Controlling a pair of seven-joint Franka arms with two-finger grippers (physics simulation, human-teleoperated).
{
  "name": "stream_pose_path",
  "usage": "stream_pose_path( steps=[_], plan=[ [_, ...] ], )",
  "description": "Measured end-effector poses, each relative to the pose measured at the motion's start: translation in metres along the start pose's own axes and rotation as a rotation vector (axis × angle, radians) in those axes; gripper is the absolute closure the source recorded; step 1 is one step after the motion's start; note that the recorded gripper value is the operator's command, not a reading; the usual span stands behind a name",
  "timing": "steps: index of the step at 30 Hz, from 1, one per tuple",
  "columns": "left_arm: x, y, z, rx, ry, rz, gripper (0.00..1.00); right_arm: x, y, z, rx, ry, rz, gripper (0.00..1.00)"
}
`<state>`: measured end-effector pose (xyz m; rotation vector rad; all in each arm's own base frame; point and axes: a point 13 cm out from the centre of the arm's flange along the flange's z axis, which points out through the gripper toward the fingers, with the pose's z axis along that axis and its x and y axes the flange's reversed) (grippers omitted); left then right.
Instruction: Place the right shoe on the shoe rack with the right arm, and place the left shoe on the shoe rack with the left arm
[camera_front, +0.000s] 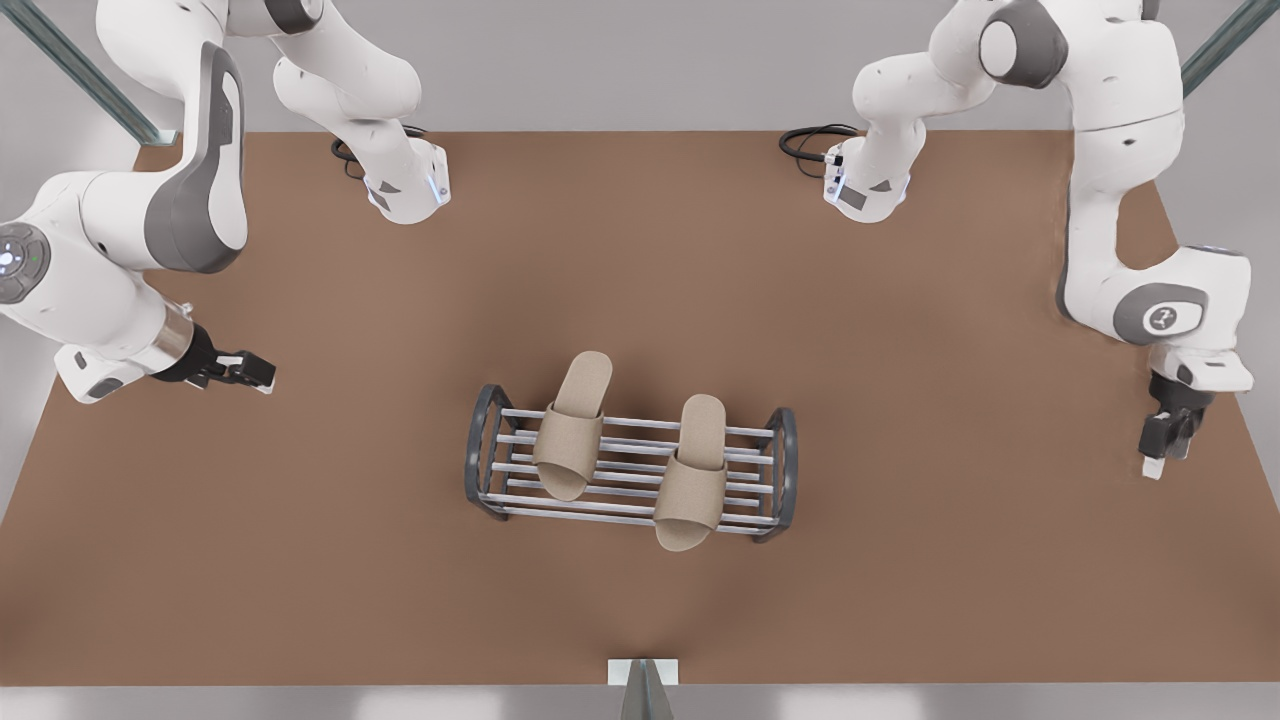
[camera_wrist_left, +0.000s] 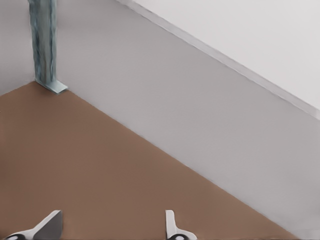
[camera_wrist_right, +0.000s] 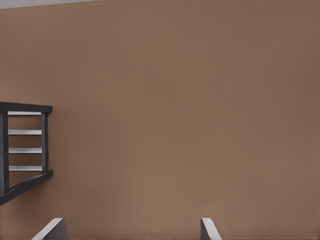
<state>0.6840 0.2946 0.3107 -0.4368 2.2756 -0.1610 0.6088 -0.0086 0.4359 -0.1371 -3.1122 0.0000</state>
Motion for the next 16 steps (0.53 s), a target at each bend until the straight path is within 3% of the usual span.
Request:
stream_pose_path(
  steps=[2,4,6,9,13,16],
  plan=[
    [-0.029,-0.064,-0.033,0.145,0.179,0.359,0.00,0.000,0.000,0.002,0.001,0.004,0.004,0.00],
    [-0.008,-0.167,-0.047,0.272,0.391,0.550,0.00,0.000,0.000,0.003,0.001,0.008,0.009,0.00],
    [0.032,-0.253,-0.050,0.304,0.599,0.688,0.00,0.000,-0.001,0.004,0.001,0.010,0.013,0.00],
    [0.090,-0.274,-0.068,0.188,0.820,0.736,0.00,0.001,0.000,0.006,0.002,0.014,0.017,0.00],
    [0.151,-0.333,-0.073,0.118,0.971,0.811,0.00,0.001,0.000,0.006,0.001,0.014,0.022,0.00],
    [0.171,-0.337,-0.076,0.083,1.048,0.752,0.00,0.001,0.000,0.005,0.001,0.014,0.026,0.00]
  ],
)
